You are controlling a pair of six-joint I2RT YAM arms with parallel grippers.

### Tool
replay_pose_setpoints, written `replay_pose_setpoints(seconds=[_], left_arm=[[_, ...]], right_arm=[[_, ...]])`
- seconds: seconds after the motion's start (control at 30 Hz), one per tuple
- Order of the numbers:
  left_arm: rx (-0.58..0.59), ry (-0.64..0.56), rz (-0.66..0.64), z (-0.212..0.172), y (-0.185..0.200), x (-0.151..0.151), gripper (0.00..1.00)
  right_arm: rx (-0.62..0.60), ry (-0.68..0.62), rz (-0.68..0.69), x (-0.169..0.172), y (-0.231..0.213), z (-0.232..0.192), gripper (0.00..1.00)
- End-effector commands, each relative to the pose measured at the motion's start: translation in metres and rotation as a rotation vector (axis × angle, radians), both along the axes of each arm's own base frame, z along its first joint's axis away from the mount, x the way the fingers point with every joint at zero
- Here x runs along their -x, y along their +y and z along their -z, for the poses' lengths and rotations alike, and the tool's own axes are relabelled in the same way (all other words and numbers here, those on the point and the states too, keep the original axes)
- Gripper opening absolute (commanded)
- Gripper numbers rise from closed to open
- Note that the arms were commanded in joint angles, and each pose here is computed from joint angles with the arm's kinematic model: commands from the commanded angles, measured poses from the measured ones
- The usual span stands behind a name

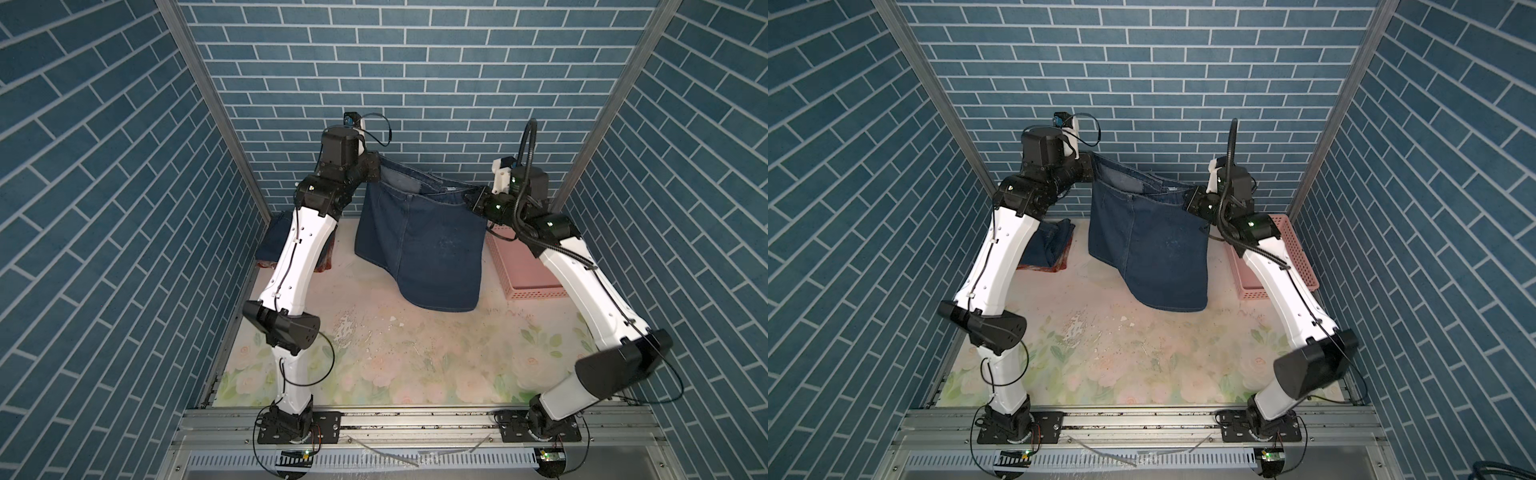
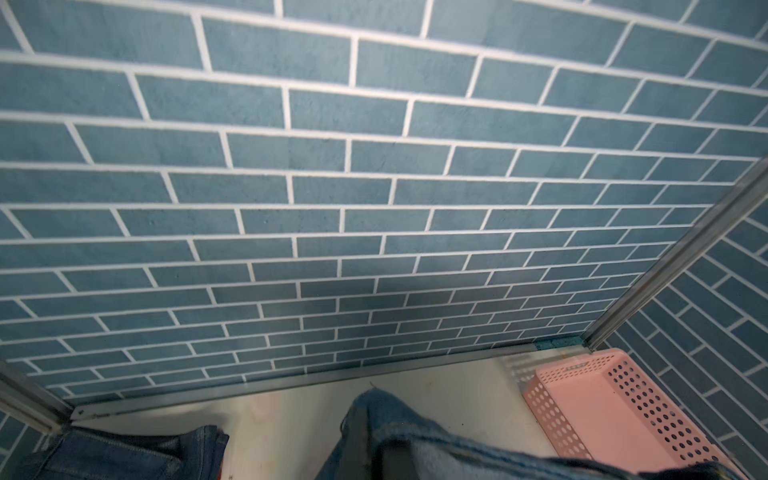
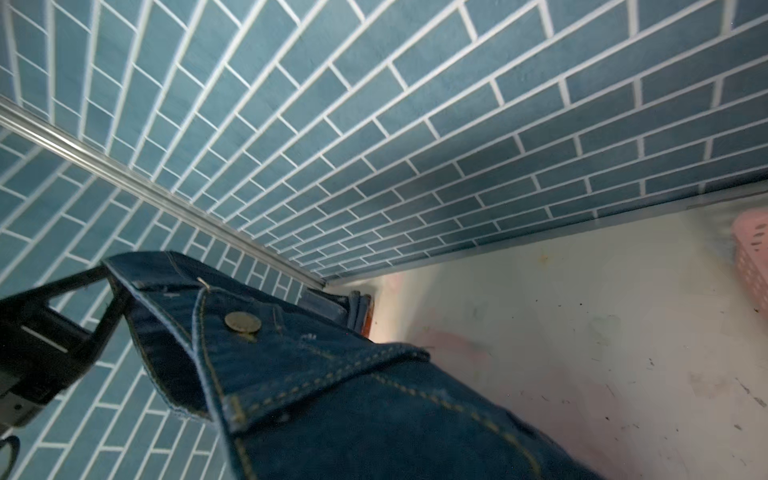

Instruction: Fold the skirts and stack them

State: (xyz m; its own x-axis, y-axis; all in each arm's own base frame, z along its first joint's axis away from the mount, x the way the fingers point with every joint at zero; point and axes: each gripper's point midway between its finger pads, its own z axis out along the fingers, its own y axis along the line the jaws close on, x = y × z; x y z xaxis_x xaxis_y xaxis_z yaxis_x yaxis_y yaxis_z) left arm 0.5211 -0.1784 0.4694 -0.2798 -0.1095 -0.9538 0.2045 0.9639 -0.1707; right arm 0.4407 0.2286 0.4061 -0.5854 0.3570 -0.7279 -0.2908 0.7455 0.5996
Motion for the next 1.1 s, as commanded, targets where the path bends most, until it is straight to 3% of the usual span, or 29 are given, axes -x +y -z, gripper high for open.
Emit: replay_pose_setpoints(seconds=[0.0,0.17,0.3,0.43,0.6,0.63,0.73,0.77,0.83,0.87,1.07], left_arm=[[0.055,-0.008,0.003,-0.017,0.008,0.003,0.00],[0.083,0.037,0.042,-0.011,0.005,0.018,0.00],[0.139,0.043,0.036,0.020,0.014,0.049,0.00],[0.209,0.089,-0.005,0.099,0.030,0.102,0.00],[0.266,0.186,-0.125,0.243,0.049,0.175,0.02],[0.269,0.231,-0.150,0.274,0.053,0.189,0.06],[0.213,0.308,-0.219,0.328,0.064,0.224,0.41],[0.185,0.328,-0.253,0.337,0.071,0.233,0.51],[0.132,0.373,-0.334,0.345,0.090,0.245,0.69],[0.095,0.381,-0.351,0.343,0.095,0.247,0.73],[0.002,0.427,-0.329,0.330,0.093,0.245,0.83]], right_arm=[[0.060,-0.108,-0.130,0.003,0.008,-0.045,0.00],[0.118,-0.149,-0.187,0.016,0.006,-0.056,0.00],[0.182,-0.079,-0.202,0.038,-0.003,-0.002,0.00],[0.238,0.060,-0.183,0.076,-0.020,0.105,0.00],[0.310,0.250,-0.190,0.146,-0.033,0.238,0.00],[0.313,0.280,-0.195,0.160,-0.035,0.255,0.07],[0.305,0.359,-0.213,0.189,-0.041,0.287,0.48],[0.300,0.380,-0.214,0.195,-0.043,0.292,0.57],[0.293,0.397,-0.209,0.202,-0.046,0.294,0.65],[0.290,0.401,-0.209,0.204,-0.046,0.293,0.68],[0.304,0.471,-0.175,0.197,-0.048,0.296,0.69]])
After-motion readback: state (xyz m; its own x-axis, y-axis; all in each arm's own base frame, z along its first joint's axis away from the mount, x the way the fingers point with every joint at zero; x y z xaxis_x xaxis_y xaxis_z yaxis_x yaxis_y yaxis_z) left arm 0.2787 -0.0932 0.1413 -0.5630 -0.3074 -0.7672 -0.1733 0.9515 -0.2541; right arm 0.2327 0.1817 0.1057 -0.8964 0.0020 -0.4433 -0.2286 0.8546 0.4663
